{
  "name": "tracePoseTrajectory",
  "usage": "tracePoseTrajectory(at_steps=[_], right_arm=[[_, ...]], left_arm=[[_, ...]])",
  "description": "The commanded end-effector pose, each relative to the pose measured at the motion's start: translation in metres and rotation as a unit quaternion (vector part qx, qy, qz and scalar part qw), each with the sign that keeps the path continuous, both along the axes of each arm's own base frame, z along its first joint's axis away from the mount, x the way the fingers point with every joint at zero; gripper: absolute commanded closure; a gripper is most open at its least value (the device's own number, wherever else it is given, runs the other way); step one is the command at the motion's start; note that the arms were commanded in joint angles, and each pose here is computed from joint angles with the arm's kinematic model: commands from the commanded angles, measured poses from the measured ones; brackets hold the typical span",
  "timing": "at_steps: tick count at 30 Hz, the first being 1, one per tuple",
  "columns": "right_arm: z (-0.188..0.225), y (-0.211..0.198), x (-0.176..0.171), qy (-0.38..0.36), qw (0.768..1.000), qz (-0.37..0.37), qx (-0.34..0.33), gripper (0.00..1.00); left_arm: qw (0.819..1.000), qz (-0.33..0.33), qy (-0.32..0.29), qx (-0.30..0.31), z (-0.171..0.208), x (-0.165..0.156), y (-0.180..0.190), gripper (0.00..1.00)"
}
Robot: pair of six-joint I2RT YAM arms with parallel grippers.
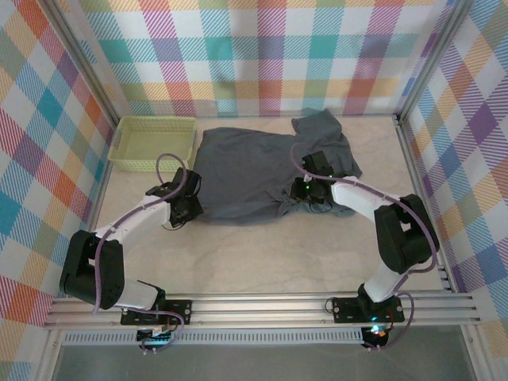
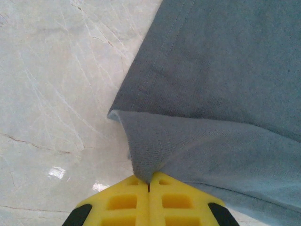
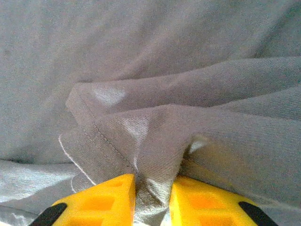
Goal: Fold the inside-out t-shirt
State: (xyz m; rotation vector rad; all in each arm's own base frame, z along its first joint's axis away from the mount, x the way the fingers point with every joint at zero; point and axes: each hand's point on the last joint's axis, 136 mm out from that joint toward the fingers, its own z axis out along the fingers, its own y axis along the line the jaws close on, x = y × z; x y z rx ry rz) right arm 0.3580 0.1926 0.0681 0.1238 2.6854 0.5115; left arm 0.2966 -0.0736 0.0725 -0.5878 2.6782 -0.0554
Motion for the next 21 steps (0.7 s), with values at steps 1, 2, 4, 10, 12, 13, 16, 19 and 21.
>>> tracePoseTrajectory(at_steps=[1, 2, 4, 10, 12, 13, 16, 19, 21], right_arm=[[0.005, 0.009, 0.003, -0.001, 1.0, 0.017, 0.016, 0.72], [0.006, 0.01, 0.003, -0.002, 1.0, 0.02, 0.018, 0.72], [0.006, 0.012, 0.002, 0.001, 1.0, 0.024, 0.017, 0.69], [0.0, 0.007, -0.01, 0.015, 1.0, 0.016, 0.01, 0.6], [-0.006, 0.006, -0.015, 0.022, 1.0, 0.013, 0.014, 0.59], [-0.008, 0.007, -0.016, 0.024, 0.999, 0.014, 0.018, 0.58], [-0.013, 0.012, -0.018, 0.031, 0.999, 0.015, 0.031, 0.58], [-0.01, 0.014, -0.019, 0.03, 0.999, 0.015, 0.036, 0.62], [-0.001, 0.01, -0.02, 0.02, 0.999, 0.009, 0.029, 0.66]], left_arm=[[1.0, -0.002, -0.006, -0.006, 0.008, 0.0, -0.005, 1.0], [1.0, -0.002, -0.006, -0.006, 0.007, 0.0, -0.005, 1.0], [1.0, -0.003, -0.006, -0.005, 0.008, 0.001, -0.005, 1.0], [1.0, -0.002, -0.006, -0.006, 0.008, 0.002, -0.005, 1.0], [1.0, -0.002, -0.007, -0.006, 0.008, 0.002, -0.005, 1.0], [1.0, -0.002, -0.006, -0.006, 0.007, 0.002, -0.005, 1.0], [1.0, -0.003, -0.007, -0.007, 0.008, 0.003, -0.006, 1.0], [1.0, -0.003, -0.007, -0.007, 0.009, 0.002, -0.006, 1.0], [1.0, -0.003, -0.007, -0.005, 0.01, 0.002, -0.005, 1.0]])
